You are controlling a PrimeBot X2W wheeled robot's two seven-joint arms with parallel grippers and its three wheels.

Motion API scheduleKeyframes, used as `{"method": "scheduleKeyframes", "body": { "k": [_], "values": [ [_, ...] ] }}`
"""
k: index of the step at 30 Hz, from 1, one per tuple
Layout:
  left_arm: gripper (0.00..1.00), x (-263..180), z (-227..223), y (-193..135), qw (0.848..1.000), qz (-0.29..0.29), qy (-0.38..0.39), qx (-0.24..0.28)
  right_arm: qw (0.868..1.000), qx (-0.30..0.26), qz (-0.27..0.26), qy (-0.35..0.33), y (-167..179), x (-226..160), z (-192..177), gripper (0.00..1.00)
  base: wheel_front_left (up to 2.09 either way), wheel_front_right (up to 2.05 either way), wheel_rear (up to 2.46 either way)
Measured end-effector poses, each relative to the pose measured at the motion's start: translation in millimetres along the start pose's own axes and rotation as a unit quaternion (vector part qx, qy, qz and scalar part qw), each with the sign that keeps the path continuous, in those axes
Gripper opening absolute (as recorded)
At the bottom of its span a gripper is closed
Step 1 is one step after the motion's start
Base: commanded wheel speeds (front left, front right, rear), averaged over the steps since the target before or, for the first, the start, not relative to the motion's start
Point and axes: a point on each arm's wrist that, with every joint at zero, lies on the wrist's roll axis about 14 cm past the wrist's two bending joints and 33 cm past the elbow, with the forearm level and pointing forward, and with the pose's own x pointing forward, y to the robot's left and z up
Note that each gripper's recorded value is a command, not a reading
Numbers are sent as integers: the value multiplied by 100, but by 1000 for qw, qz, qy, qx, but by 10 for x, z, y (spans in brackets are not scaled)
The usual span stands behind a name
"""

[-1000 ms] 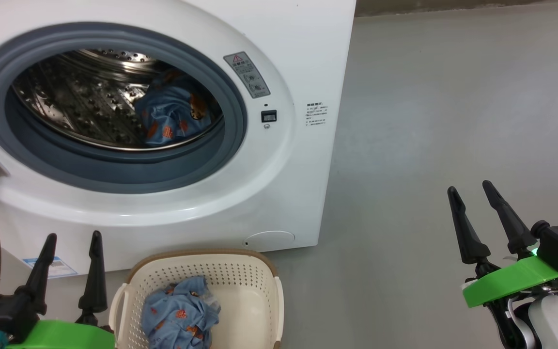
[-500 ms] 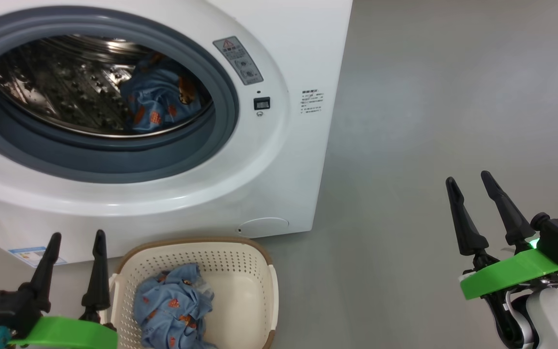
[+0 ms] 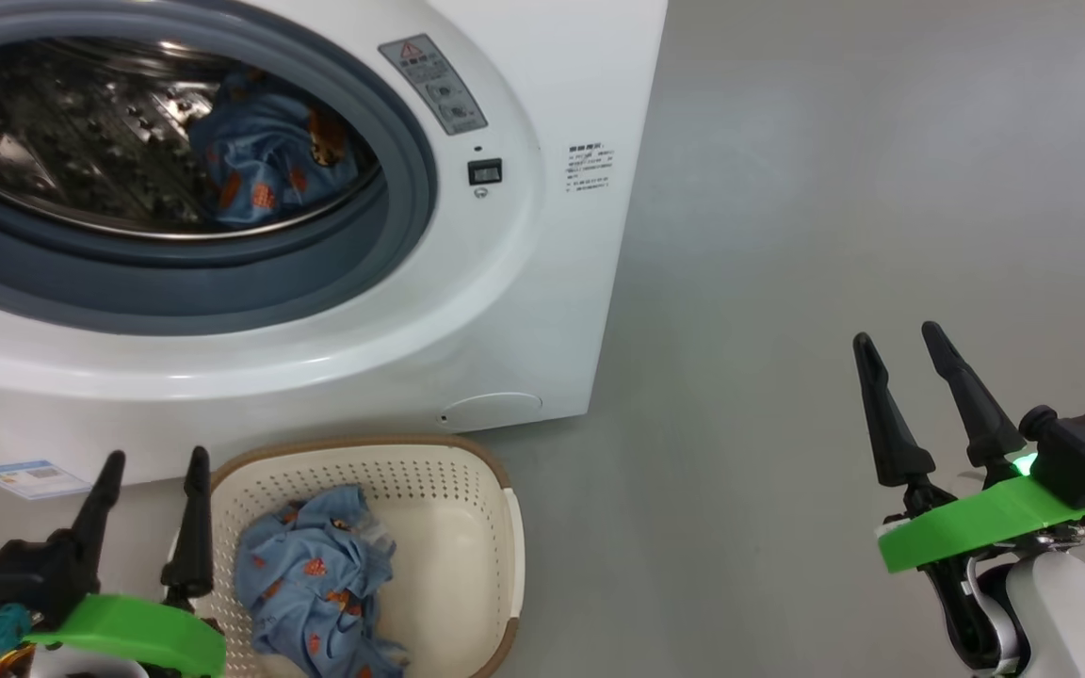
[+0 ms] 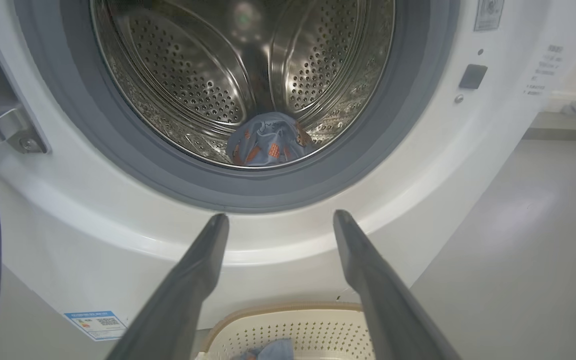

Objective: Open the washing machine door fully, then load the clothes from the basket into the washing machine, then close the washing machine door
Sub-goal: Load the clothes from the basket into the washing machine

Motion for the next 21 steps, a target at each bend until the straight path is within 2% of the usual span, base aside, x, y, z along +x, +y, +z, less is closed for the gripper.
{"method": "scheduleKeyframes", "body": {
  "k": [13, 21],
  "values": [
    [100, 198, -791, -13, 990, -35, 134, 5, 1000, 14, -16, 12, -16, 155, -183, 100, 0, 0, 0],
    [100, 285, -1454, -79, 968, -63, 240, 33, 999, 13, -33, 26, -102, 248, -338, 100, 0, 0, 0]
  ]
}}
